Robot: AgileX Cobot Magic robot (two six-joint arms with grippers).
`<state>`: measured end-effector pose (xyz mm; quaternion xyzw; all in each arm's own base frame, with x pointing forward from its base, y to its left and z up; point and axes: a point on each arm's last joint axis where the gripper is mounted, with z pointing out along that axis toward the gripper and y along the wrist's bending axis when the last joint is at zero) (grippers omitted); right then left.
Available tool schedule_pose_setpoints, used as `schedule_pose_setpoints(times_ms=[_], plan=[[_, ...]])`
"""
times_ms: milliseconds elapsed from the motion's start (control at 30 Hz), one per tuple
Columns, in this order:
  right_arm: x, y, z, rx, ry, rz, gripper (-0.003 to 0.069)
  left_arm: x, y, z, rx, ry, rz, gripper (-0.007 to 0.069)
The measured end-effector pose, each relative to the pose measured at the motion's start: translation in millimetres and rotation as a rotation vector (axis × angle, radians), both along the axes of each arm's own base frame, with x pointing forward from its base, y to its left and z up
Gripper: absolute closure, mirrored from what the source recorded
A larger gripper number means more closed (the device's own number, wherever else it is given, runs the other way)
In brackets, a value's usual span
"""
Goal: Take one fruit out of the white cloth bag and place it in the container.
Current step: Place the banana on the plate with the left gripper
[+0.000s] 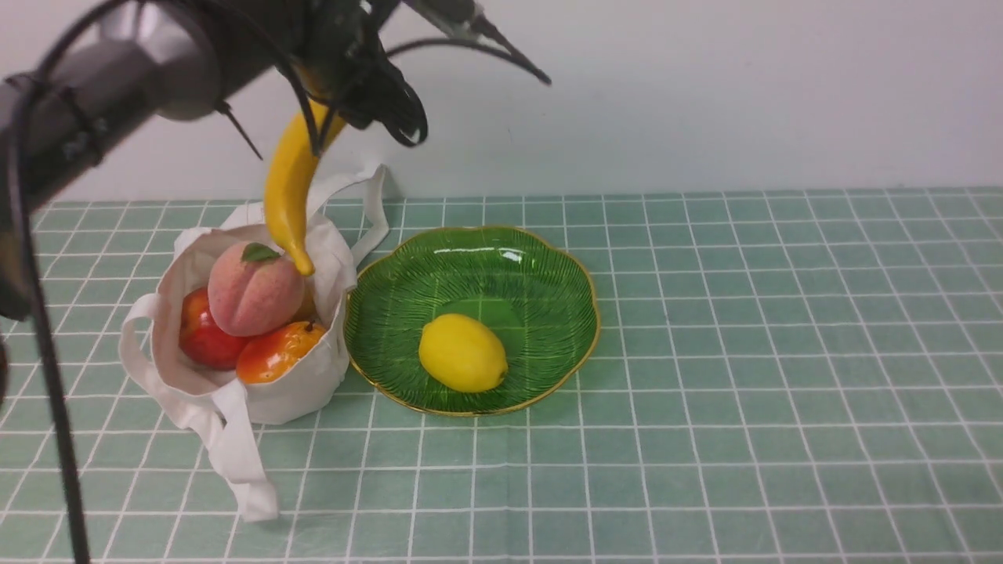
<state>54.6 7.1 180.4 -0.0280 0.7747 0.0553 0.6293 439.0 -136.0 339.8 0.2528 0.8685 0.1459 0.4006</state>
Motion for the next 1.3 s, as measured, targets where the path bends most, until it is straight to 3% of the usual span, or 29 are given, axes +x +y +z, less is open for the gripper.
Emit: schedule_pose_setpoints(times_ms=[200,333,633,833,967,1133,1300], plan=[[0.0,0.0,0.0,0.0,0.0,0.0,0.0671,-34.1,1.4,43.5,-0.188,0.021,-0.003,0.0328],[0.0,0.0,0.0,0.001,0.0,0.0,0.0671,-72.5,-2.0,73.0,-0.306,0.125,-0.12,0.0328],[0.0,0.0,0.0,0.001,0.0,0.0,0.0671,-94.8,-14.5,77.0,-0.38,0.256,-0.303,0.0328],[0.0,0.0,0.0,0.001,0.0,0.0,0.0671,-83.5,-18.9,59.4,-0.315,0.219,-0.382,0.0329],[0.0,0.0,0.0,0.001,0.0,0.0,0.0671,-56.4,-28.8,9.8,-0.193,0.265,-0.481,0.0329],[0.0,0.0,0.0,0.001,0.0,0.0,0.0671,-24.8,-40.9,-48.6,-0.154,0.311,-0.49,0.0329],[0.0,0.0,0.0,0.001,0.0,0.0,0.0671,-10.9,-53.2,-76.2,-0.143,0.294,-0.492,0.0329]])
